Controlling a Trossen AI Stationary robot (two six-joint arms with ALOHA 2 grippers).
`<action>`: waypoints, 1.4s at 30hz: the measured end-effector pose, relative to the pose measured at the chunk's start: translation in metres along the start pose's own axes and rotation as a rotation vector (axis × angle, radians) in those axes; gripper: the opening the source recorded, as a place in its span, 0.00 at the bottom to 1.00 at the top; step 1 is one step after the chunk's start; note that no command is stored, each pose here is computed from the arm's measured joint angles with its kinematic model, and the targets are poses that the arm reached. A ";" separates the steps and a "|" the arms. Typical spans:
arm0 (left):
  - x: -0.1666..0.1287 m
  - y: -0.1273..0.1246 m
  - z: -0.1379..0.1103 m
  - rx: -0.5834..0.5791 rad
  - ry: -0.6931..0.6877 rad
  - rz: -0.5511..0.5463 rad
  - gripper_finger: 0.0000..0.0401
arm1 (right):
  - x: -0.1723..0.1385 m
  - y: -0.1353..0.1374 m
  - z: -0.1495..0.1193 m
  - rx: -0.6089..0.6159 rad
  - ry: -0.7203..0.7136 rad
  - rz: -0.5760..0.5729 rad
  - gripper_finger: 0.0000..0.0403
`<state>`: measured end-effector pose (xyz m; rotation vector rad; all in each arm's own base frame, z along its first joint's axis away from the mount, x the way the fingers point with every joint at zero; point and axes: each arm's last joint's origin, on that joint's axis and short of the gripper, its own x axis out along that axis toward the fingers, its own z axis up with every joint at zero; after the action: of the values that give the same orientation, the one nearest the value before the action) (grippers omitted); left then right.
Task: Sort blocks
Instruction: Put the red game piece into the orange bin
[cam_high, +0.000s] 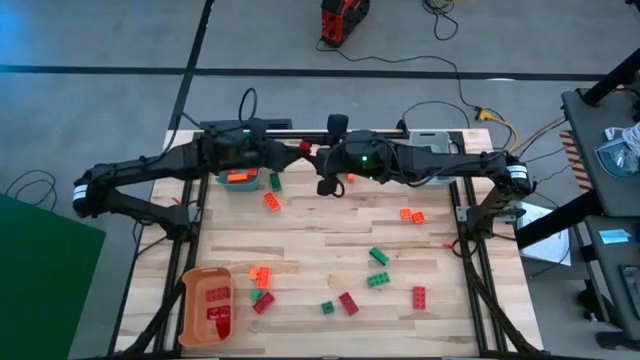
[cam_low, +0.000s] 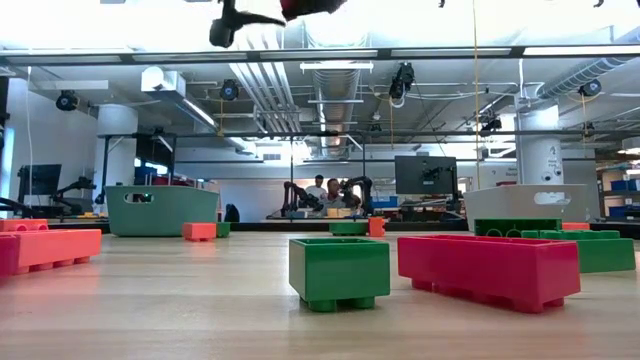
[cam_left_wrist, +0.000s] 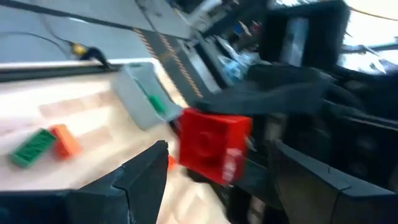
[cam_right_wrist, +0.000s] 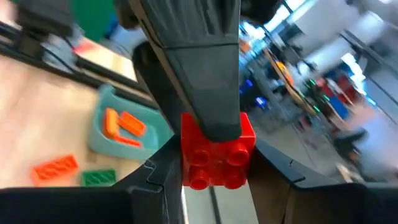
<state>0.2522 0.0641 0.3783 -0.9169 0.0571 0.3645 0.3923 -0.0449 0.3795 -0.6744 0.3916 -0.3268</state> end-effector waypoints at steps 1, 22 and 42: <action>0.003 0.000 0.000 0.001 -0.012 0.016 0.63 | 0.000 0.000 -0.001 0.001 0.026 -0.022 0.33; 0.052 -0.026 0.018 0.246 0.082 0.343 0.63 | 0.004 0.005 -0.012 0.009 0.164 -0.056 0.33; 0.052 -0.028 0.017 0.203 0.185 0.356 0.50 | 0.003 0.001 -0.013 0.317 0.098 0.085 0.33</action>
<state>0.3084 0.0763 0.3997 -0.7356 0.4240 0.5918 0.3892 -0.0524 0.3691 -0.3318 0.4489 -0.3329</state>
